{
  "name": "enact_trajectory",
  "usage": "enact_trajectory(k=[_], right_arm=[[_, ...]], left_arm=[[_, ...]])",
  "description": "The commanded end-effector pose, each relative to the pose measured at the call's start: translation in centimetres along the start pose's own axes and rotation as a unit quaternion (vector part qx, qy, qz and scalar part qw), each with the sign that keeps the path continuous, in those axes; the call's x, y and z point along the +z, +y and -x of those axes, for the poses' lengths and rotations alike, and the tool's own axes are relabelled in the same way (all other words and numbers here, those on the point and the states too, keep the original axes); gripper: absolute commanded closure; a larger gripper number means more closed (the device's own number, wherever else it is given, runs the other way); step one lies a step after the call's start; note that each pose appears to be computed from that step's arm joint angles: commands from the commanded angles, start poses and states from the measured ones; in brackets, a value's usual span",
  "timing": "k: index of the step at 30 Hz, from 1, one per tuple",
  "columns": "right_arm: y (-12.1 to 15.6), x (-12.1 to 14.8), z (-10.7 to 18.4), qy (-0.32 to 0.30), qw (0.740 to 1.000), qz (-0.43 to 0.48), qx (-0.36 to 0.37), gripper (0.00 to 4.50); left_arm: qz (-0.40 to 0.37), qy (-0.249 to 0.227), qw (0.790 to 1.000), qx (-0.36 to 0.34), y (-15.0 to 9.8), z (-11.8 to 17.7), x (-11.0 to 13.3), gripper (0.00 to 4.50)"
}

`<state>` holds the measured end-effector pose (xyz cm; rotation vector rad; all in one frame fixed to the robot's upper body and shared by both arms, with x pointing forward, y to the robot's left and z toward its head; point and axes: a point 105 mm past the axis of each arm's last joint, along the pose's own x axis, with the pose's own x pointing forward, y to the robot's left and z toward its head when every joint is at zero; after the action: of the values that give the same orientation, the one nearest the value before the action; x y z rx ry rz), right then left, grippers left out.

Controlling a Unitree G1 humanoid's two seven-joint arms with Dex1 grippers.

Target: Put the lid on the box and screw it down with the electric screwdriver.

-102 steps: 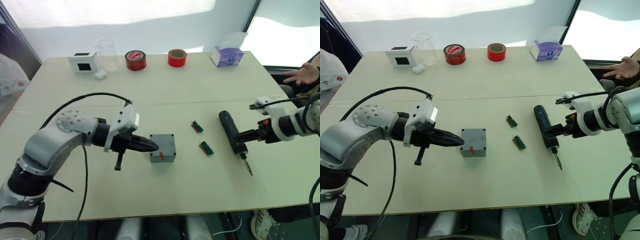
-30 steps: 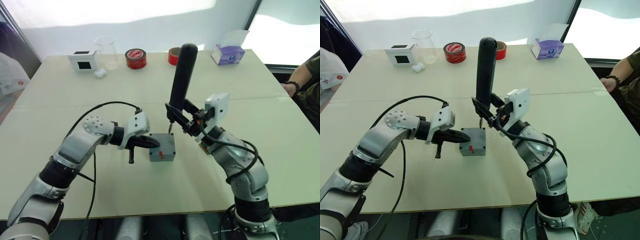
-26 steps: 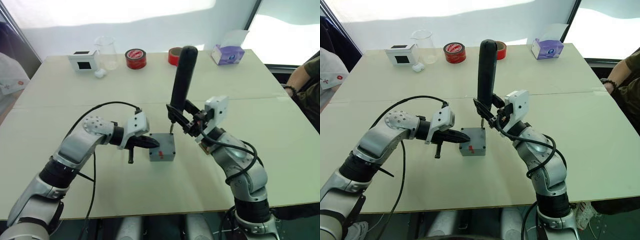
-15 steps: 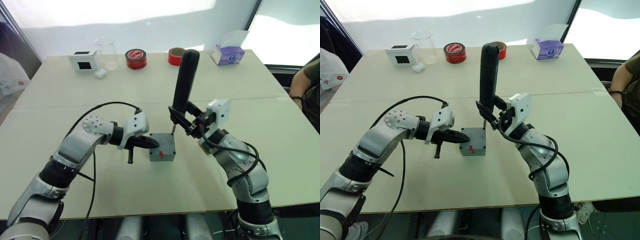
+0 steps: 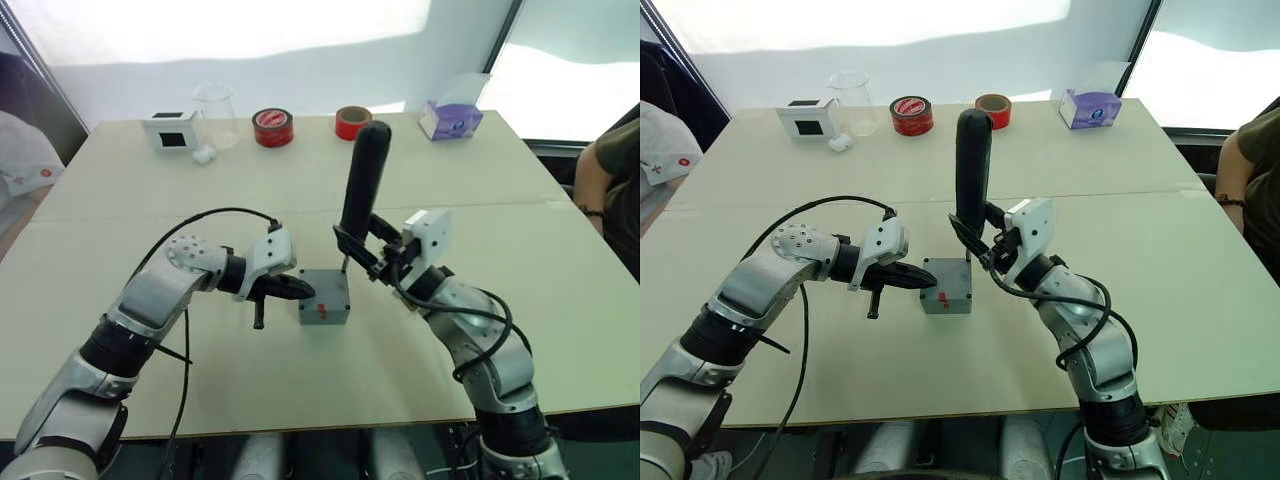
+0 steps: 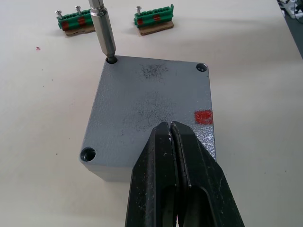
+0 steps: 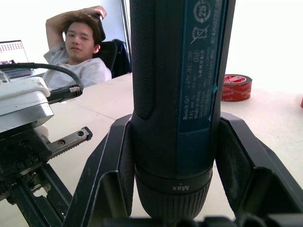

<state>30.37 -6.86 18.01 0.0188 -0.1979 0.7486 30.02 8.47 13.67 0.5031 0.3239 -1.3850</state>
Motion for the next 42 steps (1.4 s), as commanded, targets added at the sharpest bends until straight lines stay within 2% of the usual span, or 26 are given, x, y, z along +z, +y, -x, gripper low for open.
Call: enact_trajectory(k=[1,16,30,37,40,42], right_arm=[[0.2,-5.0,0.6,0.102,0.994,-0.045,-0.008,2.71],[0.2,-6.0,1.2,0.119,0.992,-0.049,-0.009,2.71],[0.2,-5.6,1.4,0.120,0.992,-0.041,-0.004,2.71],[-0.4,-3.2,1.3,0.091,0.996,-0.025,-0.001,2.71],[-1.0,-0.4,1.0,0.059,0.998,-0.014,0.001,2.71],[-1.7,2.5,0.6,0.021,1.000,-0.012,0.002,2.71]], left_arm=[[0.010,0.019,1.000,-0.001,-0.2,-0.2,-1.0,4.50],[0.010,0.018,1.000,-0.002,-0.4,-0.7,-0.8,4.50],[0.014,0.016,1.000,-0.005,-0.6,-0.7,-1.1,4.50],[0.014,0.014,1.000,-0.007,-0.8,-1.0,-1.1,4.50],[0.014,0.012,1.000,-0.005,-0.8,-1.2,-1.1,4.50],[0.015,0.011,1.000,-0.003,-0.6,-1.2,-1.2,4.50]])
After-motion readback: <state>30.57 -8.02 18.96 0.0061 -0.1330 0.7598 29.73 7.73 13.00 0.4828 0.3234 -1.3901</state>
